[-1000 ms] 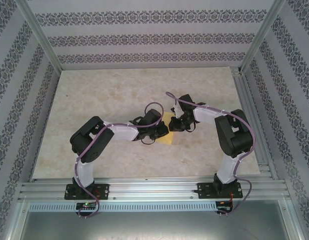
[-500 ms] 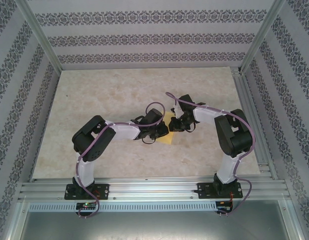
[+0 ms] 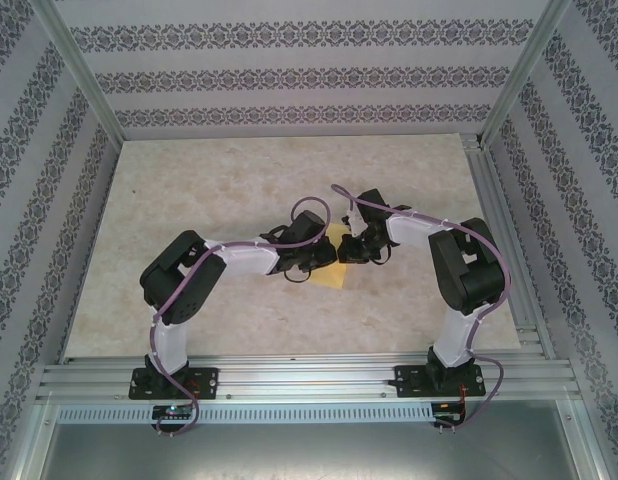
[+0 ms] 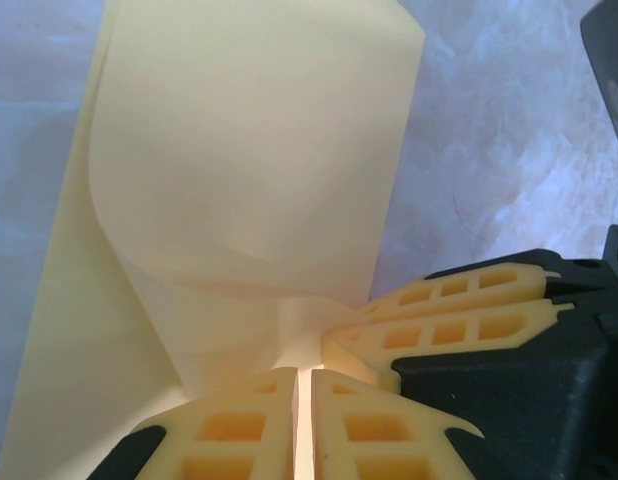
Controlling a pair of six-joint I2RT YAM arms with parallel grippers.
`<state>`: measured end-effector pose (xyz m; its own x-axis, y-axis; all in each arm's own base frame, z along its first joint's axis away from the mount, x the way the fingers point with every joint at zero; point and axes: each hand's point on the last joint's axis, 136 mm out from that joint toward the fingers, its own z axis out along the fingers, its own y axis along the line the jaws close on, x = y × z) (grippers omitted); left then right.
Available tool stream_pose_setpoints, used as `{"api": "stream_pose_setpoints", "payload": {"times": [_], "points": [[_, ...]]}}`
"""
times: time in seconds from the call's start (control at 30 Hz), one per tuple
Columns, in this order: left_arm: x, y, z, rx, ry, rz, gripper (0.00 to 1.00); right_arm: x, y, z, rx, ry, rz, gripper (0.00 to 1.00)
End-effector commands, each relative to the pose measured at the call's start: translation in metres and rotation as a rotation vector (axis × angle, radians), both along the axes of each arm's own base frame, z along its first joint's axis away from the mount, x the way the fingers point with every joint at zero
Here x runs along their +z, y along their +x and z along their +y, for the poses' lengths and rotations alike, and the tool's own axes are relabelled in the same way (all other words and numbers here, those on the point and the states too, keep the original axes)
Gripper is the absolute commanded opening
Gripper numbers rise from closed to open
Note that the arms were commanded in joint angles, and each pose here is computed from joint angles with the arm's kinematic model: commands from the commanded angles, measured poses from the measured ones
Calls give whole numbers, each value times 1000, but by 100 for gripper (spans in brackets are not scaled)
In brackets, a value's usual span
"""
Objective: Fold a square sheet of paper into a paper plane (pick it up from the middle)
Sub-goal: Fold the triangle a second time at the center of the table.
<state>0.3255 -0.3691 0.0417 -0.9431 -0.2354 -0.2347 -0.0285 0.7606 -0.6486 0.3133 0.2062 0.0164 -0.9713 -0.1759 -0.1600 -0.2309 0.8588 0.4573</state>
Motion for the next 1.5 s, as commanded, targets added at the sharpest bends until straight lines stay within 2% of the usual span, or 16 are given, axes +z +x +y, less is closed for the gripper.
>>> {"api": "stream_pose_setpoints", "payload": {"times": [0.0, 0.13, 0.27, 0.6, 0.73, 0.93, 1.27, 1.37, 1.47], "points": [[-24, 0, 10, 11, 52, 28, 14, -1, 5, 4, 14, -10, -15, 12], [-41, -6, 13, 13, 60, 60, 14, -2, 6, 2, 10, -23, -16, 12], [-43, -6, 12, 12, 58, 61, 14, -1, 7, 1, 5, -30, -21, 15], [6, 10, 8, -4, 17, -24, 15, 1, 9, 0, 3, -37, -29, 17], [11, 19, 13, 9, 13, -33, 16, -1, 8, 0, 5, -34, -24, 17], [3, 19, 11, -10, -5, -16, 17, -2, 6, 0, 6, -35, -20, 17], [-47, 5, 29, 20, 82, 83, 16, -3, 7, 0, 6, -37, -19, 17], [-44, 6, 27, 15, 71, 80, 16, -5, 6, 0, 8, -37, -14, 16], [-24, 13, 19, -8, 48, 43, 16, -7, 5, -2, 10, -45, -9, 16]]}}
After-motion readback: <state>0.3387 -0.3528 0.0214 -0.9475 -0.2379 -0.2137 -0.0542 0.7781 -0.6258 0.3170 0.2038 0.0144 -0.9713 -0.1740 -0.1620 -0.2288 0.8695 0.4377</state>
